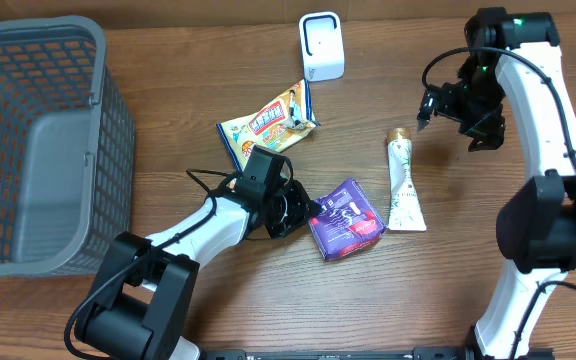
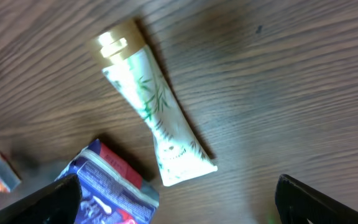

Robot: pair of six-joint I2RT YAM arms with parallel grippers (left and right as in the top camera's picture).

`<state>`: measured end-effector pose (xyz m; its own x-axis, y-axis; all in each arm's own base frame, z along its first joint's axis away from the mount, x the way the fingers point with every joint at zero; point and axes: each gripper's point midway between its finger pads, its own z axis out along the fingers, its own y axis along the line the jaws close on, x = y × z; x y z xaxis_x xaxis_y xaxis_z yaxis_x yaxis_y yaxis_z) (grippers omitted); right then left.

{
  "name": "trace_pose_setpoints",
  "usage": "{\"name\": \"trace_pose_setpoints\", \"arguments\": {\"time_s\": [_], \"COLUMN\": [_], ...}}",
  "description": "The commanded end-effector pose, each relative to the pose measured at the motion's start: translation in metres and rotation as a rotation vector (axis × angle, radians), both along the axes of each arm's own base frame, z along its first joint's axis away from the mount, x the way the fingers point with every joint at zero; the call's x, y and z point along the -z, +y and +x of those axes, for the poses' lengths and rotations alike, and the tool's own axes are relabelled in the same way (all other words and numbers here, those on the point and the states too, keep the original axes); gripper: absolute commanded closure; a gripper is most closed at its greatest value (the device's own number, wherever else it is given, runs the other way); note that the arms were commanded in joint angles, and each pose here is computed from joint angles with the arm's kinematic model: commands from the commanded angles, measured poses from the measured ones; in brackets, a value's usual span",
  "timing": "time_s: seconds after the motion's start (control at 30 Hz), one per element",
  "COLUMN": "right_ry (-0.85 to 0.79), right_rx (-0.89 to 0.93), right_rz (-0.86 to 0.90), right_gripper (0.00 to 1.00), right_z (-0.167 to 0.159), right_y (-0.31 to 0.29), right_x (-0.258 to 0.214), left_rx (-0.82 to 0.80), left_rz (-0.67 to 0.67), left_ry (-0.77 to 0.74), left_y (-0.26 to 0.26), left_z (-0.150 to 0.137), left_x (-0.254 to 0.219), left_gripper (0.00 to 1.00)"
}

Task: Scan the item barcode

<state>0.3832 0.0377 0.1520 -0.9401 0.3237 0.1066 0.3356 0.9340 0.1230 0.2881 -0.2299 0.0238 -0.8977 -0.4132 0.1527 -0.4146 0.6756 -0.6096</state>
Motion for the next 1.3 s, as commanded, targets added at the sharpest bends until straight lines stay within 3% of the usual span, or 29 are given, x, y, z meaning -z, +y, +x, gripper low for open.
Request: {"name": "trace_pose_setpoints", "arguments": {"time_s": [0.0,0.17,0.27,0.3,0.33,0.4,0.43,0.53,0.63,0.93,1.1,1.27], "right_ry": [-0.194,-0.338,-0.359,-0.361,-0.368,-0.386,-0.408,-0.447,-0.46,-0.5,-0.455,-0.479], "right_rx": [-0.108,-0.356,-0.533,-0.579,-0.637,-0.709,-0.719,-0.741,-0.741,-0.787,-0.895,-1.029], "right_rz": [-0.013,0.018,0.01,0.005,0.001,-0.021,-0.053,-0.064,-0.051,-0.05,-0.097,-0.203], "right_gripper": [0.0,0.0,0.03,0.04,0.09,0.12,0.12,0.11,0.11,0.12,0.21,0.23], "right_z": [-0.009,-0.03,-0.047,-0.053,-0.061,-0.072,-0.076,-0.081,-0.084,-0.076,-0.091,-0.118], "right_y": [0.009,0.064,0.115,0.13,0.148,0.174,0.188,0.209,0.217,0.224,0.243,0.269], "right_x": [-0.064,-0.104,-0.105,-0.103,-0.101,-0.096,-0.095,-0.094,-0.095,-0.093,-0.036,0.015], "left_rx": [0.046,-0.112,-0.148,-0.159,-0.163,-0.174,-0.183,-0.177,-0.187,-0.254,-0.316,-0.326], "left_rz": [0.051,0.422,0.5,0.521,0.534,0.56,0.571,0.567,0.581,0.593,0.621,0.63], "left_ry": [-0.036,-0.106,-0.136,-0.139,-0.142,-0.15,-0.153,-0.14,-0.111,-0.247,-0.192,-0.166], "left_y": [0.007,0.072,0.087,0.091,0.093,0.098,0.103,0.112,0.129,0.182,0.213,0.22], "left_z": [0.009,0.044,0.052,0.053,0.054,0.056,0.057,0.06,0.063,0.11,0.106,0.101], "left_x": [-0.012,-0.048,-0.051,-0.049,-0.049,-0.049,-0.049,-0.052,-0.067,-0.163,-0.16,-0.158], "left_gripper": [0.96,0.96,0.96,0.9,0.65,0.43,0.05,0.0,0.01,0.0,0.0,0.0]}}
